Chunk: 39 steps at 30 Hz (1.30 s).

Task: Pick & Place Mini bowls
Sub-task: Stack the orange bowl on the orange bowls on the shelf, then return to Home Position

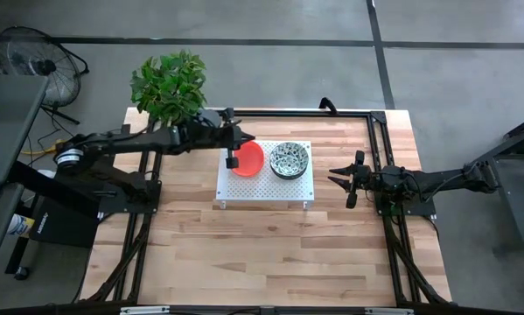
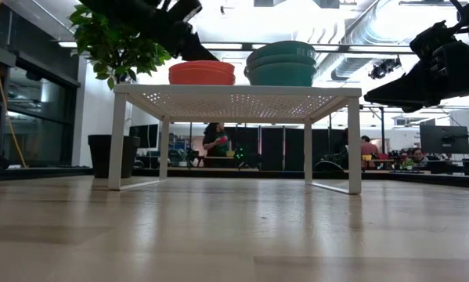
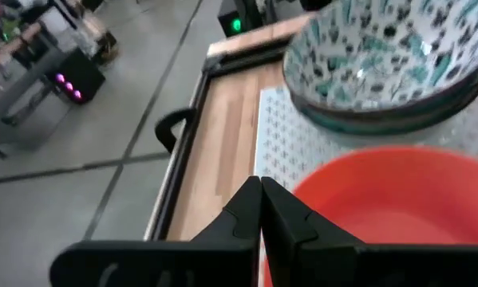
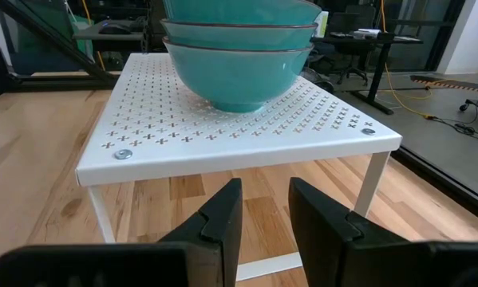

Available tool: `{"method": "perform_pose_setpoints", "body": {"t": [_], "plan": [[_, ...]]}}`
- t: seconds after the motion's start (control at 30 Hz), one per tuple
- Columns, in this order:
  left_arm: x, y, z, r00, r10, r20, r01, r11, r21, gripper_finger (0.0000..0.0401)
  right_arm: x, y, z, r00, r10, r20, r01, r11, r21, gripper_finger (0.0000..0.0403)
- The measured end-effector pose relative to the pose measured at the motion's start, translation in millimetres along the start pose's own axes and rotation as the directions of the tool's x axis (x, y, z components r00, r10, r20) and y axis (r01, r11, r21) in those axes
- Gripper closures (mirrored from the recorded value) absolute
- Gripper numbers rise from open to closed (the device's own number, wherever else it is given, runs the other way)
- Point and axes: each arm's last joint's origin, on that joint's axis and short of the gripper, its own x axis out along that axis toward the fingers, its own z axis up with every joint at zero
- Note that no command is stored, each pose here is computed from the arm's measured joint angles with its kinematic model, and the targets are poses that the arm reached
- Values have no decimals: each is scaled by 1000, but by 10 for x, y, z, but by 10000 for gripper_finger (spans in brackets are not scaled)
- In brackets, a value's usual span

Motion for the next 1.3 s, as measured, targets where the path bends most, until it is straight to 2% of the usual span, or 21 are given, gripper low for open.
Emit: {"method": "perform_pose_setpoints", "body": {"t": [0.43,0.93,1.3], "plan": [[6,-48,-74,996,-70,-52,68,996,-53,401,0,0,0,1000,0,0,0,1000,0,309],[14,-67,-138,990,-68,-124,55,993,-103,401,0,0,0,1000,0,0,0,1000,0,309],[43,-38,-56,998,-55,-26,52,991,-125,401,0,0,0,1000,1,0,-1,1000,0,309]]}}
